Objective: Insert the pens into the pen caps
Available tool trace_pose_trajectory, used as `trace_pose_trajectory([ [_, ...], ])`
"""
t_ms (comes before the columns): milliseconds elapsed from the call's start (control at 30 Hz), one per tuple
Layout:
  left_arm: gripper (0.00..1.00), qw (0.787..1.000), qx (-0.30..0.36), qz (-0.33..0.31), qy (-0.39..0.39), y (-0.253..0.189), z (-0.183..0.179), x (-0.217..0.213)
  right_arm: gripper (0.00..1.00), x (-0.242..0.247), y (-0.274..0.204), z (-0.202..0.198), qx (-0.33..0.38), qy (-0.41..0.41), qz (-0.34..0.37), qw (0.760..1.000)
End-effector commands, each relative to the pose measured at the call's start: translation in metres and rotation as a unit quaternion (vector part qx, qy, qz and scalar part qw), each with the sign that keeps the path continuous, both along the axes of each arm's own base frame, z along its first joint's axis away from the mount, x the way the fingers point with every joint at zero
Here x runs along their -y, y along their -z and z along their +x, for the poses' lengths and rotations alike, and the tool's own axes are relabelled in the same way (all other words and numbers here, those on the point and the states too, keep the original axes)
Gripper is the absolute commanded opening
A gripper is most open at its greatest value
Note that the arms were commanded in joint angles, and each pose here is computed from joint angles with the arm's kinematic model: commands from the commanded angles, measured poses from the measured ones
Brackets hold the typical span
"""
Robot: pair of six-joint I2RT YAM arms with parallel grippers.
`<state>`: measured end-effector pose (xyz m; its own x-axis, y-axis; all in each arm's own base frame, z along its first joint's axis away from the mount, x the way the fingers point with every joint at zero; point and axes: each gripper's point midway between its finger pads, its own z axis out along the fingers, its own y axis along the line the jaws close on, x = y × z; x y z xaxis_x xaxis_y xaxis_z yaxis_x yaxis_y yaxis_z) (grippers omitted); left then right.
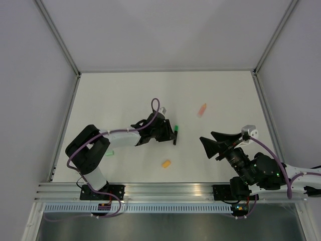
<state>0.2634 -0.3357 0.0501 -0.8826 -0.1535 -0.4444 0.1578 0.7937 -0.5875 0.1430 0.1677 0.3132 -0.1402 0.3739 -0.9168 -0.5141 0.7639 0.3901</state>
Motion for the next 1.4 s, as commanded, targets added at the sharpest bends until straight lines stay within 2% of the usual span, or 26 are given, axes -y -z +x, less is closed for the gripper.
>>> trace_pose_trajectory([
  [0,0.43,1.000,-0.008,-0.007,-0.021,-0.002,-0.001,-0.004,0.68,0.004,-0.001,0.003,-0.004,0.014,0.003,1.000],
  [167,0.47,1.000,0.010,-0.001,-0.028,-0.015,0.000,-0.011,0.68,0.007,0.001,0.005,-0.005,0.024,0.000,1.000],
  [267,0.51,0.999,0.047,-0.017,0.001,-0.042,-0.001,-0.008,0.68,0.016,0.001,0.014,-0.015,0.078,-0.007,0.997],
  [300,0.57,0.997,0.068,-0.016,0.025,-0.050,-0.001,-0.007,0.68,0.014,0.005,0.017,-0.017,0.096,-0.027,0.995],
  [367,0.82,0.995,0.091,-0.018,0.048,-0.065,-0.004,-0.007,0.68,0.024,-0.002,0.024,-0.022,0.149,-0.035,0.988],
  [400,0.88,0.991,0.120,-0.016,0.062,-0.079,-0.004,-0.011,0.68,0.018,0.002,0.026,-0.020,0.168,-0.063,0.984],
  [467,0.95,0.989,0.141,0.004,0.054,-0.084,-0.002,-0.023,0.67,0.021,-0.011,0.033,-0.023,0.196,-0.060,0.978],
  [567,0.96,0.981,0.188,0.014,0.047,-0.098,0.001,-0.036,0.67,0.014,-0.015,0.054,-0.028,0.220,-0.089,0.971],
  [633,0.96,0.975,0.218,0.013,0.041,-0.103,0.002,-0.043,0.69,-0.012,-0.013,0.070,-0.043,0.192,-0.114,0.974],
  [667,0.96,0.975,0.219,0.019,0.037,-0.096,0.000,-0.049,0.70,-0.001,-0.009,0.092,-0.059,0.223,-0.124,0.965],
  [700,0.96,0.972,0.231,0.015,0.035,-0.098,0.001,-0.050,0.73,-0.025,0.005,0.105,-0.085,0.182,-0.154,0.968],
  [733,0.96,0.969,0.244,0.008,0.033,-0.106,-0.001,-0.053,0.73,-0.010,0.015,0.132,-0.113,0.213,-0.151,0.959],
  [833,0.96,0.964,0.262,0.017,0.034,-0.107,-0.005,-0.063,0.74,-0.019,0.054,0.175,-0.183,0.196,-0.151,0.951],
  [933,0.96,0.957,0.285,0.041,0.019,-0.109,-0.002,-0.078,0.74,0.018,0.089,0.226,-0.251,0.255,-0.125,0.925],
  [1067,0.96,0.954,0.292,0.061,-0.019,-0.114,0.002,-0.095,0.74,0.030,0.130,0.267,-0.326,0.270,-0.109,0.899],
  [1167,0.96,0.950,0.308,0.040,-0.032,-0.127,-0.003,-0.102,0.70,0.035,0.190,0.287,-0.391,0.287,-0.130,0.865],
  [1267,0.96,0.942,0.331,0.011,-0.048,-0.142,-0.009,-0.109,0.66,0.034,0.208,0.302,-0.409,0.291,-0.134,0.854],
  [1300,0.96,0.938,0.341,0.000,-0.056,-0.151,-0.011,-0.113,0.65,0.036,0.228,0.302,-0.430,0.293,-0.149,0.841],
  [1367,0.96,0.935,0.347,-0.003,-0.067,-0.153,-0.012,-0.119,0.64,0.037,0.231,0.313,-0.434,0.302,-0.152,0.835],
])
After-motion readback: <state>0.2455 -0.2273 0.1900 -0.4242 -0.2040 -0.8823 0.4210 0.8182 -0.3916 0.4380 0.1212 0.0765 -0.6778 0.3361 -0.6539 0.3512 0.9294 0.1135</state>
